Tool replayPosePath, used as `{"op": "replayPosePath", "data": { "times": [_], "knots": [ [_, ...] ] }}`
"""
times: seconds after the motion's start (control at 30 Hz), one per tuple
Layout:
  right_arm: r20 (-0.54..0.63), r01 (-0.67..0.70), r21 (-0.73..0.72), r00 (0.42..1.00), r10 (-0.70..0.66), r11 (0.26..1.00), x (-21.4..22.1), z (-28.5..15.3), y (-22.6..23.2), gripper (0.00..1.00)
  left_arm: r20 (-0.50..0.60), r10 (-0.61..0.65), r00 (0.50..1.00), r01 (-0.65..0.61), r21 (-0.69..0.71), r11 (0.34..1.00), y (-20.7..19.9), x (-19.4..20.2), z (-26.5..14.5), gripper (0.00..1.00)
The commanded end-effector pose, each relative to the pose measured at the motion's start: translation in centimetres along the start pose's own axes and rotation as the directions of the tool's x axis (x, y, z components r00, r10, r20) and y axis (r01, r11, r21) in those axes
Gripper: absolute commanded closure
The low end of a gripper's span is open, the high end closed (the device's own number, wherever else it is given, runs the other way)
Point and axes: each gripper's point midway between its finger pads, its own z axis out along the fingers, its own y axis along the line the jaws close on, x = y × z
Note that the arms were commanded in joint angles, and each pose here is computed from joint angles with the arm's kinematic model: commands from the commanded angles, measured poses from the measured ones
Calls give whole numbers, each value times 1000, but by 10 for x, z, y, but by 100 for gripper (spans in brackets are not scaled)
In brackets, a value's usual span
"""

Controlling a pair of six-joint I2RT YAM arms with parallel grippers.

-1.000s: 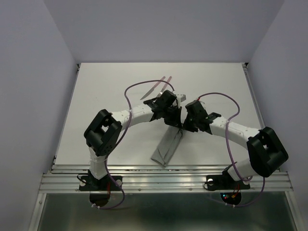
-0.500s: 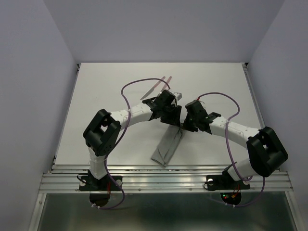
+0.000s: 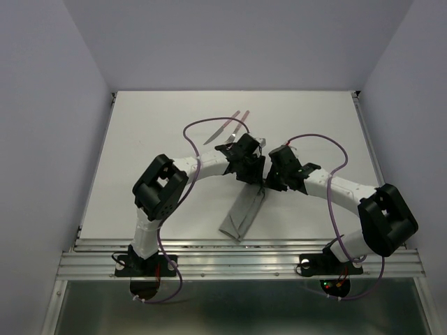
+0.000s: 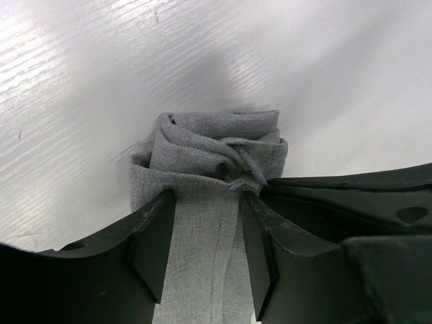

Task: Fold the napkin into a case and place the utensils inside
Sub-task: Stuff the smaller-rectangle-folded napkin at the center of the board.

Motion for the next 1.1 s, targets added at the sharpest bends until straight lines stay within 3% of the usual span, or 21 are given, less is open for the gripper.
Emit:
{"op": "replayPosePath", "data": {
  "times": [0.0,0.4,0.63,0.73,0.87,1.07],
  "knots": [
    [57,-3,-59,998,6,998,-18,-6,22,99,58,6,998,-8,30,1000,-19,-21,-6,47],
    [57,-3,-62,998,6,998,-18,-8,21,99,51,13,999,-13,1,1000,-21,-23,6,49],
    [63,-5,-64,998,9,998,-20,-10,22,99,43,12,999,-12,-9,1000,-18,-19,9,67],
    [64,-4,-67,998,8,998,-20,-11,22,99,45,15,999,-15,-2,1000,-20,-20,7,84],
    [65,-5,-64,998,9,998,-19,-12,20,99,40,16,999,-16,16,1000,-24,-19,6,100],
    [65,-8,-62,998,12,998,-19,-11,20,99,50,16,999,-20,84,996,-40,-22,-11,100]
  ]
}}
